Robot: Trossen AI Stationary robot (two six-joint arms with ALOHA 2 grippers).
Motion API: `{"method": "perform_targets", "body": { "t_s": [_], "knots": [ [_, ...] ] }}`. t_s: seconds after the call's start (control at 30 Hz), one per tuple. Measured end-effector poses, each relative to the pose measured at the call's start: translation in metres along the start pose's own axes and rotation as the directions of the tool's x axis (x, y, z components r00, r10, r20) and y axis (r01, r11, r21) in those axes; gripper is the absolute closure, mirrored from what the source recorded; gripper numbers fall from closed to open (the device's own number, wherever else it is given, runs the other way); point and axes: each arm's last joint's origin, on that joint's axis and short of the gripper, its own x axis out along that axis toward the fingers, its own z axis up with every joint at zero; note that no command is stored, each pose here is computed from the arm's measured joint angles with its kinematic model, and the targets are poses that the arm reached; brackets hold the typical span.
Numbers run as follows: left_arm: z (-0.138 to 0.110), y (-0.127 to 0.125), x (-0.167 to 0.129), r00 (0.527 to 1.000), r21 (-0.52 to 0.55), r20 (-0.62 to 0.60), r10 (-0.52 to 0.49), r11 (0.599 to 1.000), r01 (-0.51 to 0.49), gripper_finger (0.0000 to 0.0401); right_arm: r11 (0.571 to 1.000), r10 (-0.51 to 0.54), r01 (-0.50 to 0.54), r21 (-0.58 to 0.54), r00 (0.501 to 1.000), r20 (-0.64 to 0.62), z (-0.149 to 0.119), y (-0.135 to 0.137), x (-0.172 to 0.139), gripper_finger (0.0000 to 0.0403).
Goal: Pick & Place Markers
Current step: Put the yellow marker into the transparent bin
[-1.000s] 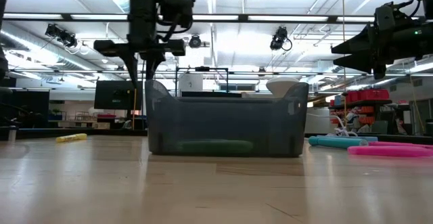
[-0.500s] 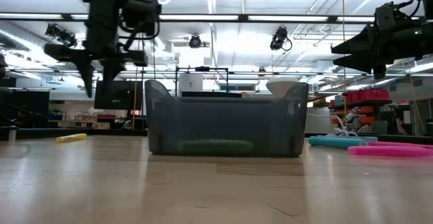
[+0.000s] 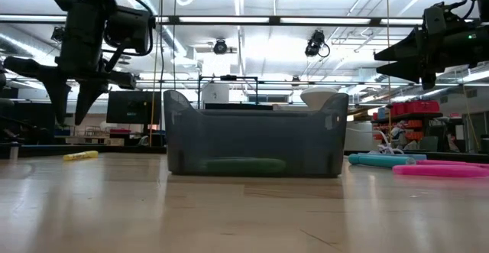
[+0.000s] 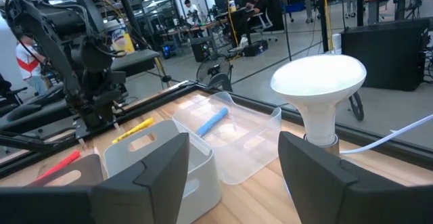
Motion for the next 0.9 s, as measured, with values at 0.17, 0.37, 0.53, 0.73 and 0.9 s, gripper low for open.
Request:
{"method": "perform_targets", "body": {
  "t_s": [0.17,0.37,0.53,0.73,0.9],
  "knots": [
    [0.002,0.000,0.001,1.000,-0.008,0.001,-0.011,1.000,0.011,0.0284,1.000,0.000,0.000,0.000,1.000,0.000,0.000,0.000,0.000,0.0172],
    [0.005,-0.004,0.001,0.998,-0.018,0.032,-0.050,0.999,0.051,0.0284,1.000,0.000,0.000,0.000,1.000,0.000,0.000,0.000,0.000,0.0172],
    [0.005,-0.003,0.013,0.997,-0.020,0.026,-0.072,0.997,0.072,0.0284,1.000,0.000,0.000,0.000,1.000,0.000,0.000,0.000,0.000,0.0172],
    [0.004,0.001,0.026,0.997,-0.024,0.018,-0.075,0.997,0.076,0.0284,1.000,0.000,0.000,0.000,1.000,0.000,0.000,0.000,0.000,0.0172],
    [0.004,0.006,0.035,0.998,-0.024,0.030,-0.056,0.998,0.057,0.0284,1.000,0.000,0.000,0.000,1.000,0.000,0.000,0.000,0.000,0.0172]
  ]
}}
